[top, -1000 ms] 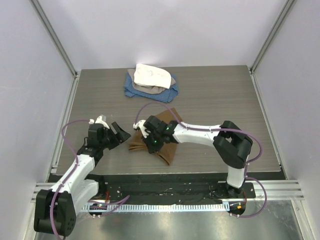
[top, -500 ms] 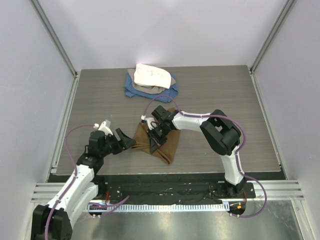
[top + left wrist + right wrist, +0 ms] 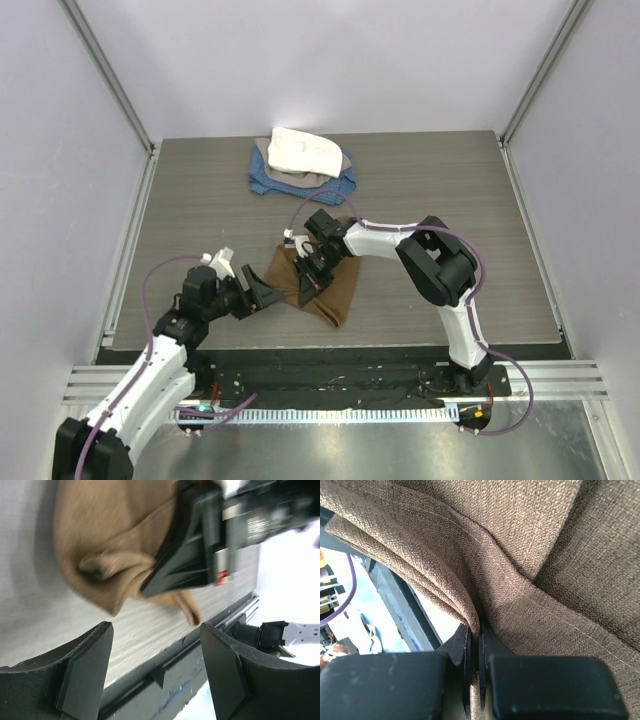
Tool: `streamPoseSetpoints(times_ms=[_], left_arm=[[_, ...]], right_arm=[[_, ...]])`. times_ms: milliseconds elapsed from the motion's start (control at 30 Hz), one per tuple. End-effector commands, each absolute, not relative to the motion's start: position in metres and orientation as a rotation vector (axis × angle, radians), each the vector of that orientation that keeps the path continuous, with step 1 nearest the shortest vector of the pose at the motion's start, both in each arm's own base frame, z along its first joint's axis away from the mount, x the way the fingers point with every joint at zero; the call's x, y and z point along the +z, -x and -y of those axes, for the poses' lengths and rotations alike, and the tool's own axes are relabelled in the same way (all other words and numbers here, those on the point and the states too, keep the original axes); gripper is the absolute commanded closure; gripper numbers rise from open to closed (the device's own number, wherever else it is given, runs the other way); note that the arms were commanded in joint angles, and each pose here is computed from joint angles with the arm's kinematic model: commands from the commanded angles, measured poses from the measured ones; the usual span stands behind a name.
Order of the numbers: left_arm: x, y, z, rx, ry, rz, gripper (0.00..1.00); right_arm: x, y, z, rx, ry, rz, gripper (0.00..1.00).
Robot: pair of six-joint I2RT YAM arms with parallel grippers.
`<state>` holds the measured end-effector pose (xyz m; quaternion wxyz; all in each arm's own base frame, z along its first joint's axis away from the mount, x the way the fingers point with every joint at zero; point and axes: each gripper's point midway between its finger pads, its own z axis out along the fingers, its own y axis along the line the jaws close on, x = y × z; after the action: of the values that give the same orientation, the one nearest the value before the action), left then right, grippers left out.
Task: Fold the napkin, place the utensils inside, and roll it up
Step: Roll the napkin with the utensil
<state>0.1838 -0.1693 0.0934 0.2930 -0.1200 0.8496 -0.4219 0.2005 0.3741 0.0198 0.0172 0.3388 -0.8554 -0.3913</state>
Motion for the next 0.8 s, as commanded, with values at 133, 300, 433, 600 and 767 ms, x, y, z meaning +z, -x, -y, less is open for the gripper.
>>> streamPoseSetpoints(times_ms=[133,300,433,600,767], left_arm=[[0.069,-0.173,0.189,-1.168,0.303,-2.475,0.25],[0.088,-0.196,0.205,-1.231,0.252,-2.353,0.25],[0.105,-0.217,0.211,-1.256,0.264,-2.257,0.26],[0.106,-0.240,0.210,-1.222,0.314,-2.195,0.26],[0.104,-0.258,0.203,-1.192,0.384,-2.147,0.27]], right_arm=[[0.007,-0.207,-0.371,-1.148,-1.036,2.699,0.99],[0.003,-0.208,-0.369,-1.124,-1.032,2.711,0.99],[0.001,-0.207,-0.368,-1.116,-1.025,2.713,0.99],[0.001,-0.208,-0.368,-1.111,-1.023,2.718,0.99],[0.000,-0.207,-0.367,-1.107,-1.017,2.716,0.99]])
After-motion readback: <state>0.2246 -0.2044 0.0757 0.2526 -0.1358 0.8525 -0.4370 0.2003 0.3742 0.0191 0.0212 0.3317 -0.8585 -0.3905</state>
